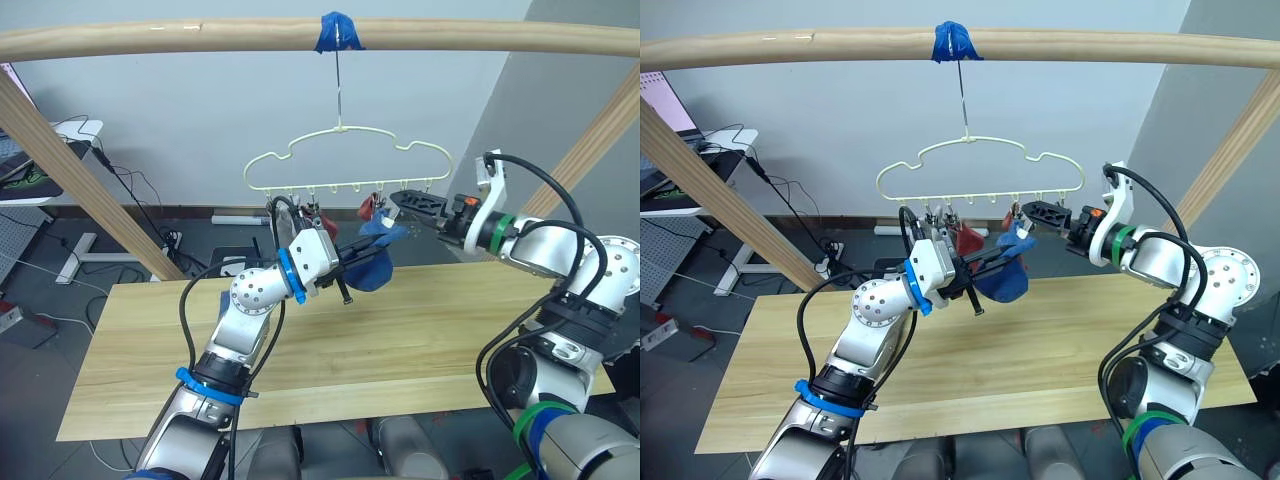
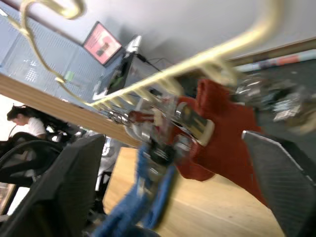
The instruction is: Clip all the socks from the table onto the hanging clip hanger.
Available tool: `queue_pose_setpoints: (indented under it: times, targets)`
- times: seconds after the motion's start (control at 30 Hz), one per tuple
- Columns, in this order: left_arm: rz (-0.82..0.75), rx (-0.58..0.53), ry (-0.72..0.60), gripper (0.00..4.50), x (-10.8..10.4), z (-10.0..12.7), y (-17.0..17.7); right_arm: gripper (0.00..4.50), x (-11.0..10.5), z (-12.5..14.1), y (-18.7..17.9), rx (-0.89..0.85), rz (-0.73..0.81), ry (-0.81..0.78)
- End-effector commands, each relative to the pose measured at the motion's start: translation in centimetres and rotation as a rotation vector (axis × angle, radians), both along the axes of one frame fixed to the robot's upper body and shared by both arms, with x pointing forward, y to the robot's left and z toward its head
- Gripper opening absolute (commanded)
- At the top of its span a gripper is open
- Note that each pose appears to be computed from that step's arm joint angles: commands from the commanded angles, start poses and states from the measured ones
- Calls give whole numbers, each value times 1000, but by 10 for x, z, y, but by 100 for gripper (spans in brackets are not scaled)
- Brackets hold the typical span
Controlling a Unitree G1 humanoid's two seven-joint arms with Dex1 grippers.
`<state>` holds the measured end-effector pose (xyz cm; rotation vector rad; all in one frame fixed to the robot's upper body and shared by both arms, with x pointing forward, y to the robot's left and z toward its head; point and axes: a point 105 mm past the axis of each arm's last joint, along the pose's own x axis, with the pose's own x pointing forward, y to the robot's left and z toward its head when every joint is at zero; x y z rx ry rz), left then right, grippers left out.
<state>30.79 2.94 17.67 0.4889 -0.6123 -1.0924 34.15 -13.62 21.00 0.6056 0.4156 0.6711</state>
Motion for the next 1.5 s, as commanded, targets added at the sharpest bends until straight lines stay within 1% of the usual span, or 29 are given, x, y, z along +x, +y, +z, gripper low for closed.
queue_pose_setpoints:
  times: [0.03,0.1,0.13,0.17,0.2,0.27,0.33,0.43,0.5,0.57,0.63,0.73,0.87,0.93,1.0,1.07,1.1,1.13,1.23,1.3,1.4,1.5]
  targets:
    - [-9,-26,-23,0,-1,8,-6,448,-14,20,-11,-54,21,-119]
    - [-24,-30,-2,0,-1,6,-10,448,-25,21,-19,-107,28,-164]
    - [-35,-39,20,0,0,5,-13,448,-28,16,-24,-142,-2,-174]
    - [-43,-45,36,52,0,4,-15,450,-30,12,-28,-167,-22,-182]
    - [-57,-46,59,69,-1,2,-17,450,-30,9,-29,-185,-43,-190]
    - [-72,-40,90,127,-1,0,-18,450,-31,1,-31,-210,-78,-199]
    - [-76,-34,107,174,-2,-2,-17,450,-34,-7,-29,-258,-85,-222]
    - [-77,-32,118,268,-2,-3,-14,450,-36,-14,-29,-271,-92,-227]
    - [-70,-23,121,329,-4,-4,-7,450,-38,-20,-31,-338,-106,-251]
    - [-41,-9,147,393,-6,-10,10,450,-37,-24,-34,-382,-152,-289]
    - [-17,2,172,448,-9,-16,23,450,-35,-23,-35,-408,-193,-337]
    - [9,12,198,448,-12,-19,36,450,-33,-20,-30,-456,-206,-421]
    - [46,5,230,448,-15,-16,52,450,-30,-14,-20,-503,-226,-546]
    - [70,-12,239,448,-16,-12,60,450,-27,-9,-17,-509,-267,-591]
    - [76,-73,284,448,-20,-4,67,450,-22,-5,-14,-503,-325,-627]
    - [47,-166,384,450,-28,9,74,413,-17,-4,-3,-514,-338,-665]
    - [32,-190,425,450,-31,13,76,393,-16,-4,2,-516,-333,-677]
    - [35,-204,449,450,-33,15,78,362,-14,-6,5,-534,-343,-682]
    - [82,-207,467,450,-33,18,86,362,-8,-8,10,-551,-378,-704]
    - [97,-190,460,450,-35,17,87,362,-4,-10,9,-565,-411,-709]
    - [113,-193,462,450,-36,17,88,362,1,-9,8,-549,-447,-714]
    - [121,-187,453,450,-36,15,85,302,13,-11,12,-566,-470,-720]
